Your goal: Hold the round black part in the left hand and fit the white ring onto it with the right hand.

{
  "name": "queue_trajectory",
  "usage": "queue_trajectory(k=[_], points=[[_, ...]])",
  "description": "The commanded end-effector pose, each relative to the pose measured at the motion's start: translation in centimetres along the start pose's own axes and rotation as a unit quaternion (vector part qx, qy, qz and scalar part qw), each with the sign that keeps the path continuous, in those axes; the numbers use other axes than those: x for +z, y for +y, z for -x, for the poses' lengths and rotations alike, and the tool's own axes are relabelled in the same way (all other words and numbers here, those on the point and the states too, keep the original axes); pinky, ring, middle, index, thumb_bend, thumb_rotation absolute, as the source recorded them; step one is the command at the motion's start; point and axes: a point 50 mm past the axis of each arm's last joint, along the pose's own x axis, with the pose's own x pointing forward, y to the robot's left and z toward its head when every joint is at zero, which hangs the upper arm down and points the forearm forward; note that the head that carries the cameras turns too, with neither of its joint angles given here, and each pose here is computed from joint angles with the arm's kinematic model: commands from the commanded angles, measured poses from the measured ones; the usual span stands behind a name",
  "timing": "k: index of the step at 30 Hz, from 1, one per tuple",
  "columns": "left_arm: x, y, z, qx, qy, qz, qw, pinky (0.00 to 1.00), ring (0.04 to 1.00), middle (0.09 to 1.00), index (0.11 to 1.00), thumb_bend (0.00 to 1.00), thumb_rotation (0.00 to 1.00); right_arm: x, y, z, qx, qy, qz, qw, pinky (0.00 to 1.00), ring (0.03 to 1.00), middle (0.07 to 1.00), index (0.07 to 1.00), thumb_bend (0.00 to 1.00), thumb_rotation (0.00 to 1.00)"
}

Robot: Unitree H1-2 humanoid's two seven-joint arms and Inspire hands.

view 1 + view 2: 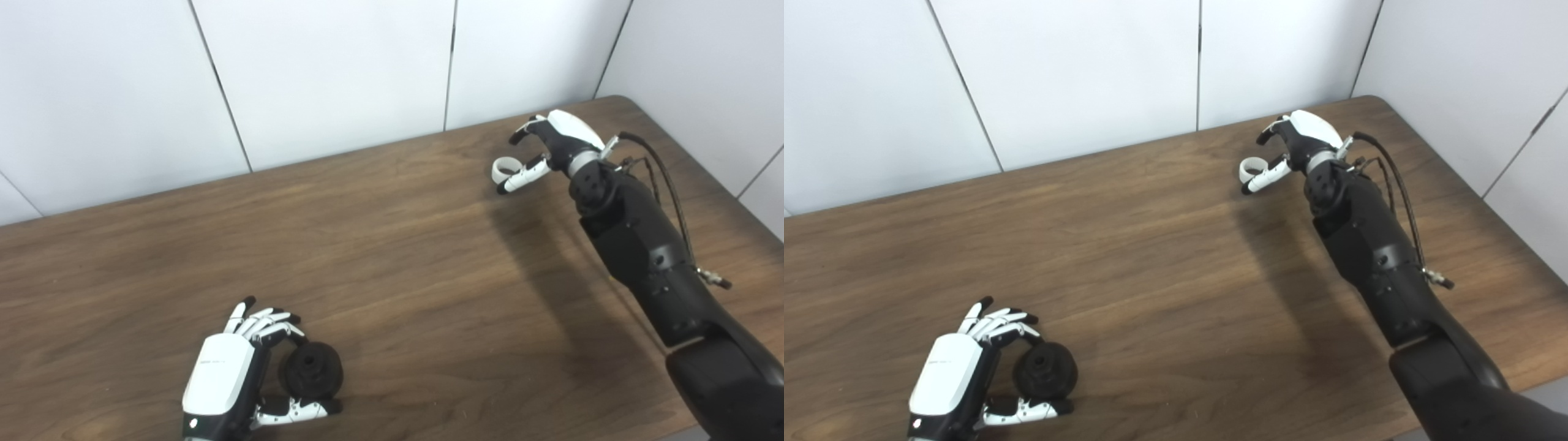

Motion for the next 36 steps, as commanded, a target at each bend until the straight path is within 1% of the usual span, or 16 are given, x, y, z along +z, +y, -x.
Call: queue_trajectory(k=[1, 7, 16, 23, 36], points=[[-0.8, -0.6, 1.2, -0.024, 0.017, -0.011, 1.0, 0.98, 0.818, 0.747, 0.485, 0.52, 0.05, 1.8, -3.4, -0.6, -0.049, -0.019, 0.01, 0.999, 1.0, 1.0, 0.964, 0.737, 0.9, 0.23], [-0.8, -0.6, 1.2, -0.024, 0.015, -0.014, 1.0, 0.97, 0.816, 0.746, 0.485, 0.52, 0.05, 2.0, -3.0, -1.1, -0.038, -0.014, 0.017, 0.999, 1.0, 1.0, 0.956, 0.722, 0.89, 0.22], [-0.7, -0.7, 1.2, -0.023, 0.016, -0.011, 1.0, 0.98, 0.816, 0.746, 0.485, 0.52, 0.05, 1.9, -2.4, -1.2, -0.037, -0.012, 0.022, 0.999, 1.0, 1.0, 0.944, 0.672, 0.87, 0.2], [-0.5, -0.7, 1.1, -0.021, 0.015, -0.011, 1.0, 0.98, 0.817, 0.745, 0.485, 0.52, 0.05, 1.8, -2.3, -1.2, -0.032, -0.01, 0.025, 0.999, 1.0, 1.0, 0.935, 0.647, 0.85, 0.18], [-0.3, -0.6, 1.1, -0.019, 0.015, -0.009, 1.0, 0.98, 0.825, 0.745, 0.485, 0.52, 0.05, 1.3, -2.3, -1.1, -0.033, -0.011, 0.029, 0.999, 1.0, 1.0, 0.901, 0.607, 0.84, 0.17]])
